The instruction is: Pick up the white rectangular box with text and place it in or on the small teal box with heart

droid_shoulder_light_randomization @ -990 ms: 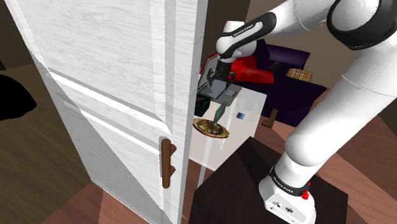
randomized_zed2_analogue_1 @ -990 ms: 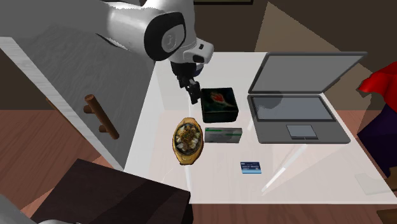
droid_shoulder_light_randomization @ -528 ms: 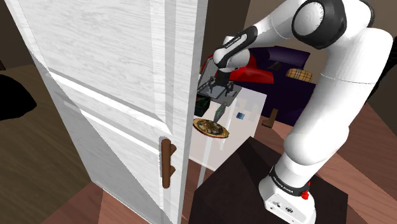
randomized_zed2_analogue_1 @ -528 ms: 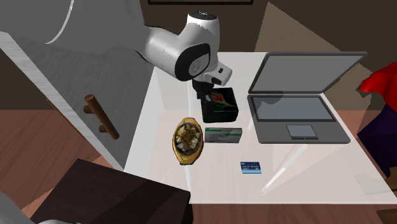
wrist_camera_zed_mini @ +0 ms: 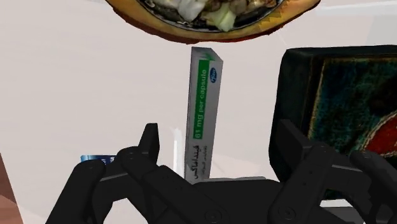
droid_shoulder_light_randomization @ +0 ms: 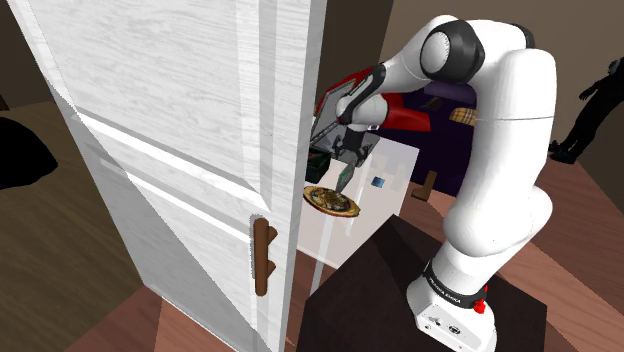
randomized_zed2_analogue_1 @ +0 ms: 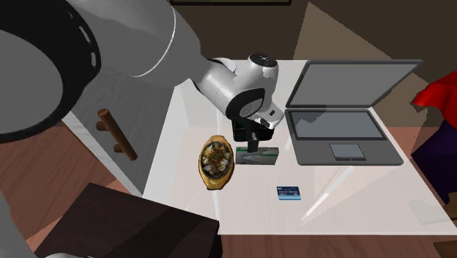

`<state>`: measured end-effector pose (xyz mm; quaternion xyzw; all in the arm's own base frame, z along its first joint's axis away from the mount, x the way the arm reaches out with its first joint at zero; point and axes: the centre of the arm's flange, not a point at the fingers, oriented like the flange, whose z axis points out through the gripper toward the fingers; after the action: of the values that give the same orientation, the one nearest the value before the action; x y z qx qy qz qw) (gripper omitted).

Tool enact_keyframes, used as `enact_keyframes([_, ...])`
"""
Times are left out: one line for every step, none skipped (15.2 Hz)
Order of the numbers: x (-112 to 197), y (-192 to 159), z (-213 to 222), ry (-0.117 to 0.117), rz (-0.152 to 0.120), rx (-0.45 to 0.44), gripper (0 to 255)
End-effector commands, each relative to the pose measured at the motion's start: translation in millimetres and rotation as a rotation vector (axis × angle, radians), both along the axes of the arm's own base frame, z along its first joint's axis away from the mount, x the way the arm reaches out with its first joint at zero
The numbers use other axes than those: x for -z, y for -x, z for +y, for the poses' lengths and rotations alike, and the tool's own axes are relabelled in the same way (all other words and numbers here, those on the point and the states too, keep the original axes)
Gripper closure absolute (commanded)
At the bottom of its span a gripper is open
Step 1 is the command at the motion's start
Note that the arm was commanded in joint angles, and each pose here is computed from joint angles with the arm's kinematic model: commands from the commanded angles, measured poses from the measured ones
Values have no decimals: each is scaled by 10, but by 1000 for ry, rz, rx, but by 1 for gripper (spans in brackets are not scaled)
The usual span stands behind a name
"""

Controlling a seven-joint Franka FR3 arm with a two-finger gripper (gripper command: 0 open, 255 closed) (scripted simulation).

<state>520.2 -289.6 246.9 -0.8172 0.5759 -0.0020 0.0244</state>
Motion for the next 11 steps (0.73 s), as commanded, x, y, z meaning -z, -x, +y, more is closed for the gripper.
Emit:
enact_keyframes([234, 1, -162, -14, 5, 59, 0])
enact_keyframes([347, 5, -239, -20, 8, 88, 0])
enact_keyframes([360, 6, -247, -21, 8, 91, 0])
enact_keyframes([412, 5, -244, -21, 8, 91, 0])
enact_keyframes([465, 3, -241, -21, 8, 91, 0])
enact_keyframes([518, 2, -238, -21, 8, 91, 0])
enact_keyframes([570, 0, -236, -21, 8, 91, 0])
enact_keyframes([623, -1, -233, -21, 8, 91, 0])
enact_keyframes([676, -3, -230, -21, 8, 91, 0])
enact_keyframes([759, -5, -225, -21, 8, 91, 0])
enact_keyframes([759, -4, -225, -21, 8, 91, 0])
